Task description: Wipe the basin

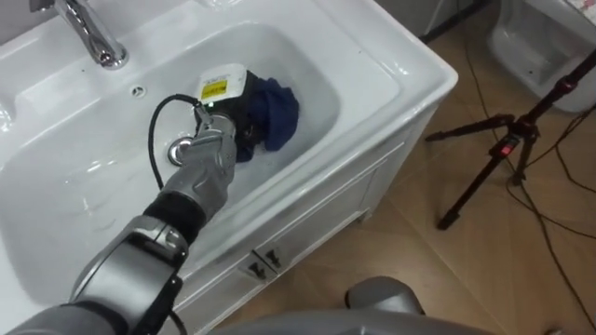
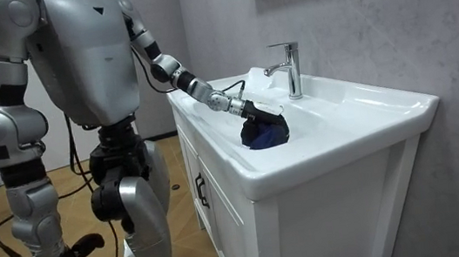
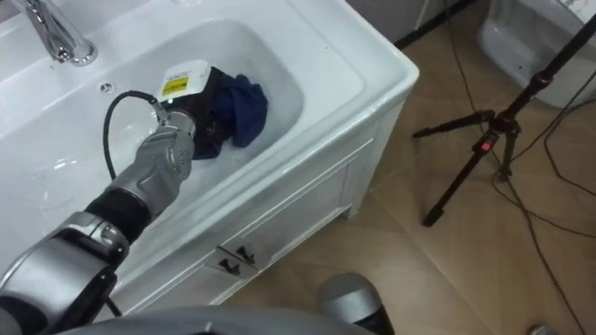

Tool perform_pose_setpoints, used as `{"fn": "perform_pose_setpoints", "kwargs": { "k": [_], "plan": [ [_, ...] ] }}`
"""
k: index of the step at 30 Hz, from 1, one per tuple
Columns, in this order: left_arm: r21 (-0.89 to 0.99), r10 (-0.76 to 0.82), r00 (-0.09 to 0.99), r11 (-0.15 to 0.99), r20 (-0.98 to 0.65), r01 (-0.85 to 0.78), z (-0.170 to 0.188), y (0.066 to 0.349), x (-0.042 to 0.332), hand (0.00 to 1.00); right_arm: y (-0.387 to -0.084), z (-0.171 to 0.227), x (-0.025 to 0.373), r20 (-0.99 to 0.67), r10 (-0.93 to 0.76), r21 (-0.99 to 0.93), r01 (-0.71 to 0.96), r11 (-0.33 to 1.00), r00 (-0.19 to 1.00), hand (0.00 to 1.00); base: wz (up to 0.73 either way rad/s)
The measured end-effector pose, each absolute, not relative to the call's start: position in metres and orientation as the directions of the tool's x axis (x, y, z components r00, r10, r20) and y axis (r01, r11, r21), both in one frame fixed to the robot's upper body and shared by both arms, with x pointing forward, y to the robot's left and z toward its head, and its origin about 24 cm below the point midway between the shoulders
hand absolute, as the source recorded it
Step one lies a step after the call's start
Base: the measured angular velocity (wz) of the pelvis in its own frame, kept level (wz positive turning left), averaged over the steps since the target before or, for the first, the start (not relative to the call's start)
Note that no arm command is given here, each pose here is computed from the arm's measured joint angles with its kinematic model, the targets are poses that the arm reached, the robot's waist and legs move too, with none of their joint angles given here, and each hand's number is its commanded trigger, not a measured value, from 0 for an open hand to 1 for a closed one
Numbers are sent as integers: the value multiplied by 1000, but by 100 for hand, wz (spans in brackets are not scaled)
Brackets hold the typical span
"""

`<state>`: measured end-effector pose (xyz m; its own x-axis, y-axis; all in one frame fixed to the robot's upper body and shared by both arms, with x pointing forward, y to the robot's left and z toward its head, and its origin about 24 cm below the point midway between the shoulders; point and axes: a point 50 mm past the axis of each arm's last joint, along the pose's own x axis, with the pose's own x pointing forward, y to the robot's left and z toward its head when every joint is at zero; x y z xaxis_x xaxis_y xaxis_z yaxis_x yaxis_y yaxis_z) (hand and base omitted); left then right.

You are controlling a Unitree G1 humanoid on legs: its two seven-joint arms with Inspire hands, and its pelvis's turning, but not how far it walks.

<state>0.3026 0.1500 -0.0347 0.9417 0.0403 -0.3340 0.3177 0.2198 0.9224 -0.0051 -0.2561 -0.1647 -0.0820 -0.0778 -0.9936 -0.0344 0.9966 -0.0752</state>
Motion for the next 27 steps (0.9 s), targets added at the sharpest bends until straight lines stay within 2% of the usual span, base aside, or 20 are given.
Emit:
{"fn": "perform_pose_setpoints", "kwargs": {
  "k": [3, 10, 14, 20, 27],
  "plan": [
    [912, 72, 919, 176, -388, 371, -46, 161, 296, 100, -258, -164, -12, -993, -79, -78, -19, 997, -93, 0, -12],
    [870, 221, 842, 172, -491, 462, -69, 203, 269, 100, -265, -161, -24, -984, -106, -109, 17, 994, -145, 0, -12],
    [834, 304, 783, 85, -542, 545, -81, 227, 246, 100, -267, -159, -31, -978, -117, -124, 28, 992, -170, 0, 6],
    [815, 359, 757, 16, -546, 579, -84, 239, 235, 100, -266, -160, -32, -971, -135, -128, -47, 991, -197, 0, 1],
    [794, 425, 728, -37, -537, 607, -88, 257, 219, 100, -267, -160, -19, -967, -166, -159, -50, 986, -194, 0, 2]
  ]
}}
